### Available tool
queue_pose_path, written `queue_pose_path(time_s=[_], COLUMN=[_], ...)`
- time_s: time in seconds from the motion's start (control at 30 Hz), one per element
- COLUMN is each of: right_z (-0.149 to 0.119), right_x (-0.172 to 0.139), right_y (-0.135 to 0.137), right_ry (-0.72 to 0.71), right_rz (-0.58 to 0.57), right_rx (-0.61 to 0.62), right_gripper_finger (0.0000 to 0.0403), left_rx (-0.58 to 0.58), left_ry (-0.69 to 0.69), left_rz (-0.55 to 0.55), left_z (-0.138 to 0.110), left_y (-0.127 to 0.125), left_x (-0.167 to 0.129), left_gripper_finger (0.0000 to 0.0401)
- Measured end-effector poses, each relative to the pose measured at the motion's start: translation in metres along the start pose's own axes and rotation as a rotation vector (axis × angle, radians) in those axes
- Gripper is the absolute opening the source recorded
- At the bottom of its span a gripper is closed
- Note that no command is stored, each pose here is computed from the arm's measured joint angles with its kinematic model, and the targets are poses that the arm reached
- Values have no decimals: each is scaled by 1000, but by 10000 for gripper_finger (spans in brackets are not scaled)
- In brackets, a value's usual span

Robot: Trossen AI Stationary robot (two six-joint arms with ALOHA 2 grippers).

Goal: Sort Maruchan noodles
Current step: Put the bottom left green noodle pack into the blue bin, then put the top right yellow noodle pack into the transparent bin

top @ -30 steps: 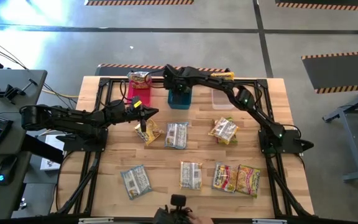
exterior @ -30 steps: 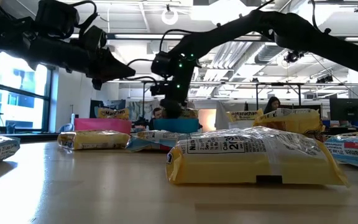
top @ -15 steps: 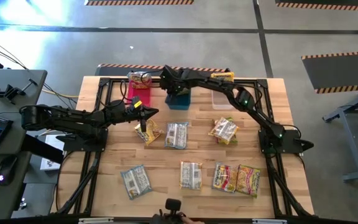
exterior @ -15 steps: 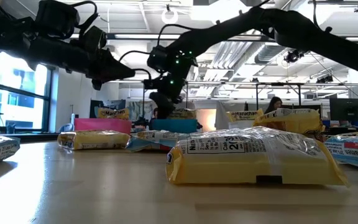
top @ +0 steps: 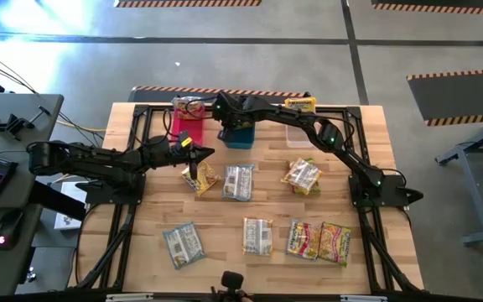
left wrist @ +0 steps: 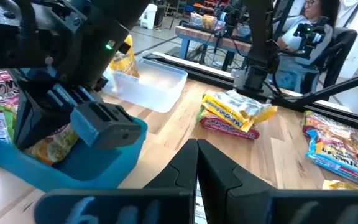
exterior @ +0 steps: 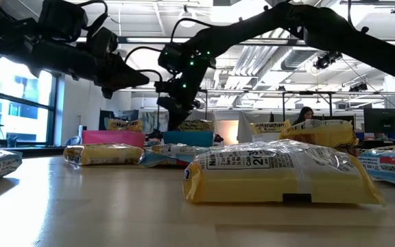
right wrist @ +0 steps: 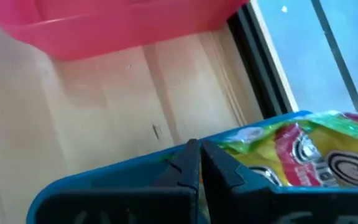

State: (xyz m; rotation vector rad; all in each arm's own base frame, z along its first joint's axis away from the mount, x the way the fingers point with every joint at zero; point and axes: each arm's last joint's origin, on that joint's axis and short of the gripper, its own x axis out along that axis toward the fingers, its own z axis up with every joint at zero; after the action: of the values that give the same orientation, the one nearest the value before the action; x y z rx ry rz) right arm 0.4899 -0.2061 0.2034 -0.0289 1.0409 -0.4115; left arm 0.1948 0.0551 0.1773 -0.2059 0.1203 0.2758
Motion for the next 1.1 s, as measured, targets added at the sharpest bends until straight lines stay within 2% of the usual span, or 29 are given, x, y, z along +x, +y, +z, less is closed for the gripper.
queue_pose_path(time_s=[0.27,0.53,0.87,1.0,1.1], right_z=[-4,-6,0,-4,-21], right_x=[-4,-30,-105,-109,-101], right_y=[7,17,24,28,37], right_ry=[65,136,121,94,29], right_rz=[-29,-35,-19,-18,-13], right_rx=[-20,-84,-116,-111,-85], right_gripper_finger=[0,0,0,0,0], left_rx=[9,10,10,10,10], left_ry=[3,5,7,10,17], left_rz=[-17,-19,-19,-19,-19], left_z=[-1,-1,-1,-2,-2], left_y=[-4,-5,-5,-5,-5], left_x=[0,0,0,0,0], left_gripper_finger=[0,0,0,0,0])
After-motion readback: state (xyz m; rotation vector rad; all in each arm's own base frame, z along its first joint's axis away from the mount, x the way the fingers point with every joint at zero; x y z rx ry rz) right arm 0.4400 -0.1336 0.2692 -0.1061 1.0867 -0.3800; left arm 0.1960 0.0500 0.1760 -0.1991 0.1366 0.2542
